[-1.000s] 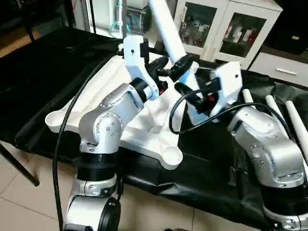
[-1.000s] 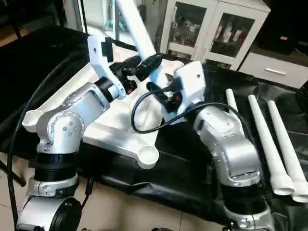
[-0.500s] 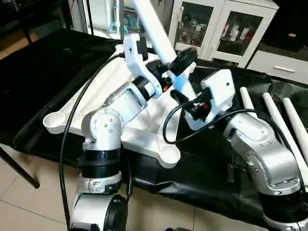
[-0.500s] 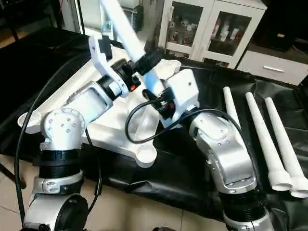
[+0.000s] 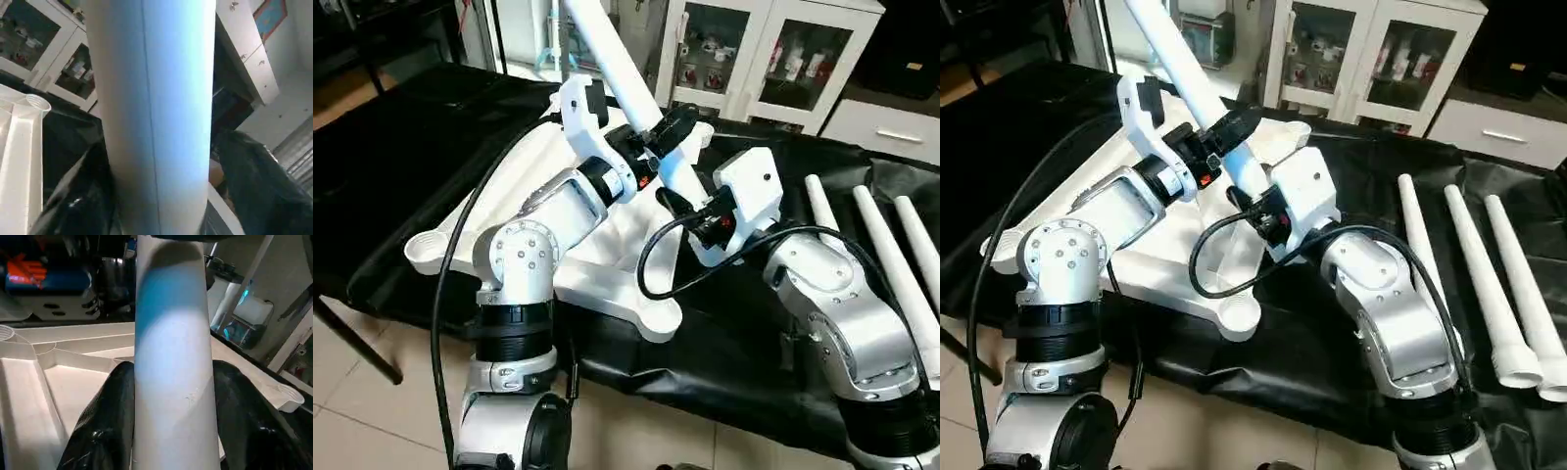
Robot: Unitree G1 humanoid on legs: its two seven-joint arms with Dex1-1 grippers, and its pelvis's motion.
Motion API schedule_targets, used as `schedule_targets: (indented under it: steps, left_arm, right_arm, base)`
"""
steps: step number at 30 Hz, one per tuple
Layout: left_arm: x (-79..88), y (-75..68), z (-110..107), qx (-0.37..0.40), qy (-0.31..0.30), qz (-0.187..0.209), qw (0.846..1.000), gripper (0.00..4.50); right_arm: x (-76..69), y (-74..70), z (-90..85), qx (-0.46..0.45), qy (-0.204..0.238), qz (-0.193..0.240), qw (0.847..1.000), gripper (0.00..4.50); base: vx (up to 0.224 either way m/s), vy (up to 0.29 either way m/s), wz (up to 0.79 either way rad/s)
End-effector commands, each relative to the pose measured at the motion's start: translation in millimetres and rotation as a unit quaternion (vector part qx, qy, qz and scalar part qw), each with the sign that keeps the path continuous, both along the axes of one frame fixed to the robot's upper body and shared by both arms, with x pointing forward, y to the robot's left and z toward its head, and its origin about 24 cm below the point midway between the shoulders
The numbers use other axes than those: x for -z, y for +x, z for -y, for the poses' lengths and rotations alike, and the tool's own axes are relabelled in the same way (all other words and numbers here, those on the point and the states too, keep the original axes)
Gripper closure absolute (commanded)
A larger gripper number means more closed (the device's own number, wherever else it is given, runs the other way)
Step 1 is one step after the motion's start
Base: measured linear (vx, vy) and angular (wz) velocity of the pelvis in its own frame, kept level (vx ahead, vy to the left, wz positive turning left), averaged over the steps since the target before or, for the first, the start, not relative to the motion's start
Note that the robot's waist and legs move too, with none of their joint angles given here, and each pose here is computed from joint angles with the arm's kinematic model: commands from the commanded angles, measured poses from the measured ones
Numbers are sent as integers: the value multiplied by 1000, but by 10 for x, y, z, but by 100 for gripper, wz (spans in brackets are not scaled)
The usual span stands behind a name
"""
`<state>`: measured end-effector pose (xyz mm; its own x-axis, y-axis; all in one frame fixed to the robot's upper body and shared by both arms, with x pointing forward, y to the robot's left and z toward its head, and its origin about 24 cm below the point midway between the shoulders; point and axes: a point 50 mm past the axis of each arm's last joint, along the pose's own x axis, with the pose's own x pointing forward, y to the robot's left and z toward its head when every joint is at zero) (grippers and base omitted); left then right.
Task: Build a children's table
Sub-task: Pick table leg
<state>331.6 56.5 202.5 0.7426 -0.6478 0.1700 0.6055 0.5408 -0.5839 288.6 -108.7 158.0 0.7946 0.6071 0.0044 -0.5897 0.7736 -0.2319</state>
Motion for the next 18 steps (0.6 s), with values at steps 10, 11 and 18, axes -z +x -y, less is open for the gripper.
schedule_targets:
  steps: [10, 11, 18]
  left_arm:
    - [33, 36, -3, -15, 15, -9, 1000, 209]
    - [33, 38, -5, -16, 15, -9, 1000, 223]
    - [-2, 77, -51, -36, 14, -5, 999, 262]
  right_arm:
    - [-58, 24, -19, 3, 7, 24, 1000, 267]
    - [-59, 25, -20, 3, 7, 24, 1000, 267]
    - [-77, 55, -17, 9, 13, 27, 1000, 211]
  base:
    - [0, 0, 0]
    - [0, 0, 0]
    - [0, 0, 0]
